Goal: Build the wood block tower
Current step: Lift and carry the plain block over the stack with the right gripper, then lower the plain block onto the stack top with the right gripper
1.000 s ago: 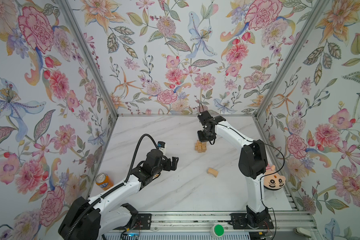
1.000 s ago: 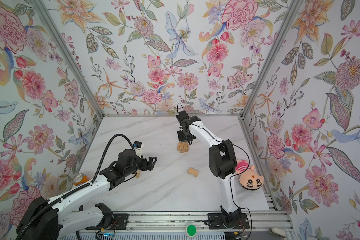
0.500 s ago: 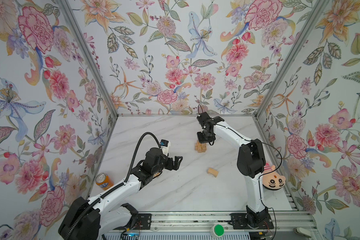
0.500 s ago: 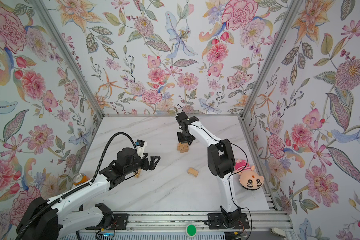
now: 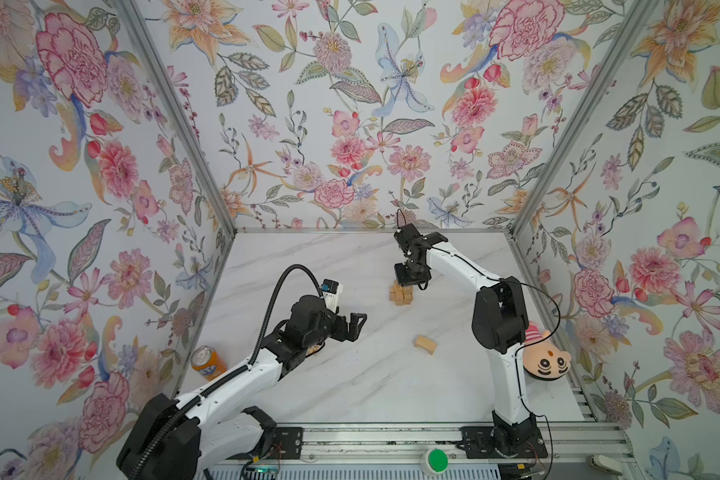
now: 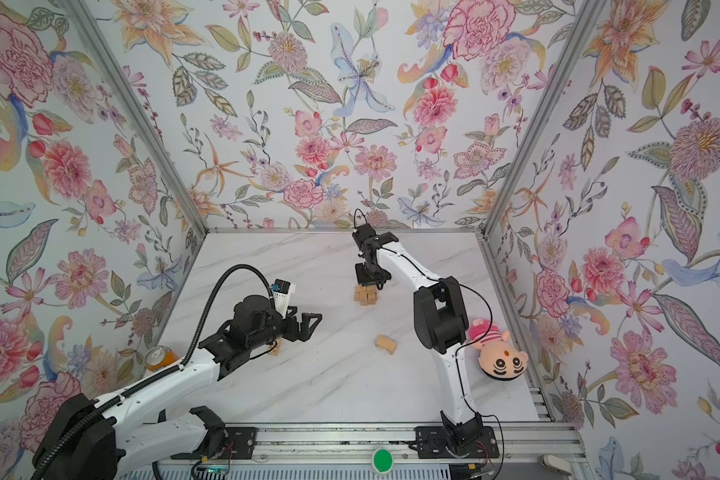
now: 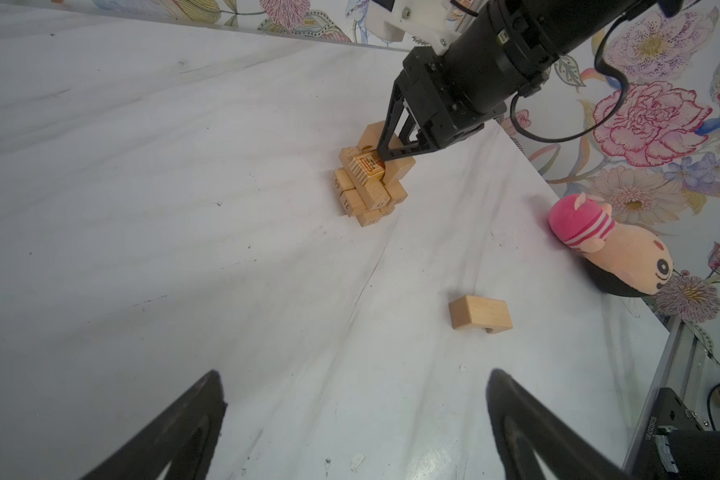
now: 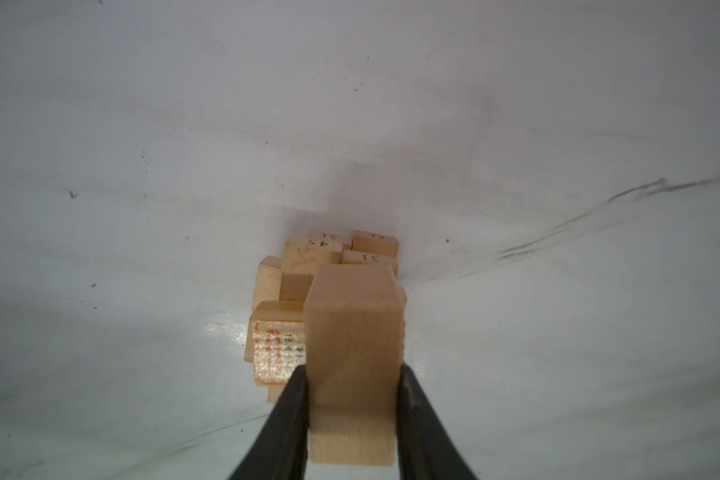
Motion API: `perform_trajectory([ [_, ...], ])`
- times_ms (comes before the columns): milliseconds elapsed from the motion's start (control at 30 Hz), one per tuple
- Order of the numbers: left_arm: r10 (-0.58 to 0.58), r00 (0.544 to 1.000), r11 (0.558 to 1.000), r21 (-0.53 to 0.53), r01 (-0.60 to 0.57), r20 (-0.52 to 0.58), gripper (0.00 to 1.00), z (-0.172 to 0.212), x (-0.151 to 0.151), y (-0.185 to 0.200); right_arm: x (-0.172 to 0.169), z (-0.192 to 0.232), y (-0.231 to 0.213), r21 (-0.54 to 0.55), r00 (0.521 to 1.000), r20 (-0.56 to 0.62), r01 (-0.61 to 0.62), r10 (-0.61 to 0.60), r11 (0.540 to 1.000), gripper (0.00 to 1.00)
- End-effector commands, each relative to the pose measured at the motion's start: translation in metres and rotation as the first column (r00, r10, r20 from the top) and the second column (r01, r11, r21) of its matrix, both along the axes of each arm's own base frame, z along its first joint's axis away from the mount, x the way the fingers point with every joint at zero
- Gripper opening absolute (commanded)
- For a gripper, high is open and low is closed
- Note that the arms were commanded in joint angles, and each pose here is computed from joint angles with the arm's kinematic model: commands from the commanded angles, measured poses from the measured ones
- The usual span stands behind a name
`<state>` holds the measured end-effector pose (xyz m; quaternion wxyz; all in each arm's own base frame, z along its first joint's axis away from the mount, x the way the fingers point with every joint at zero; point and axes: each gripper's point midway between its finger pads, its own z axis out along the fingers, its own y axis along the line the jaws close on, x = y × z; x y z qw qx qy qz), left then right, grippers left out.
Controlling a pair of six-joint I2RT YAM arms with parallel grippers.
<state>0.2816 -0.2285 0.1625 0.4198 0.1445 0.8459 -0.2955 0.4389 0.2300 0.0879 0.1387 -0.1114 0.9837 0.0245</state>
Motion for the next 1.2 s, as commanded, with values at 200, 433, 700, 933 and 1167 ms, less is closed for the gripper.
perform_trajectory([
  [200, -0.019, 0.999, 1.000, -0.009, 0.019, 0.047, 0.99, 0.015, 0.004, -0.006, -0.001, -0.002, 0.001, 0.003, 0.999, -0.024, 0.022, -0.022, 1.000, 0.33],
  [433, -0.012, 0.999, 1.000, -0.004, 0.012, 0.045, 0.99, 0.012, 0.004, -0.004, -0.004, 0.002, 0.004, 0.010, 0.999, -0.023, 0.022, -0.022, 1.000, 0.33],
  [700, -0.006, 0.999, 1.000, 0.000, 0.006, 0.043, 0.99, 0.011, 0.002, -0.001, -0.006, 0.002, 0.006, 0.011, 0.999, -0.033, 0.023, -0.023, 1.000, 0.33],
  [933, -0.005, 0.999, 1.000, 0.001, 0.005, 0.047, 0.99, 0.011, 0.001, 0.000, -0.008, -0.004, 0.006, 0.004, 0.998, -0.050, 0.027, -0.027, 1.000, 0.33],
  [1167, 0.001, 0.999, 1.000, 0.001, -0.001, 0.051, 0.99, 0.011, -0.002, 0.003, -0.011, -0.006, 0.007, 0.000, 0.998, -0.060, 0.029, -0.029, 1.000, 0.33],
])
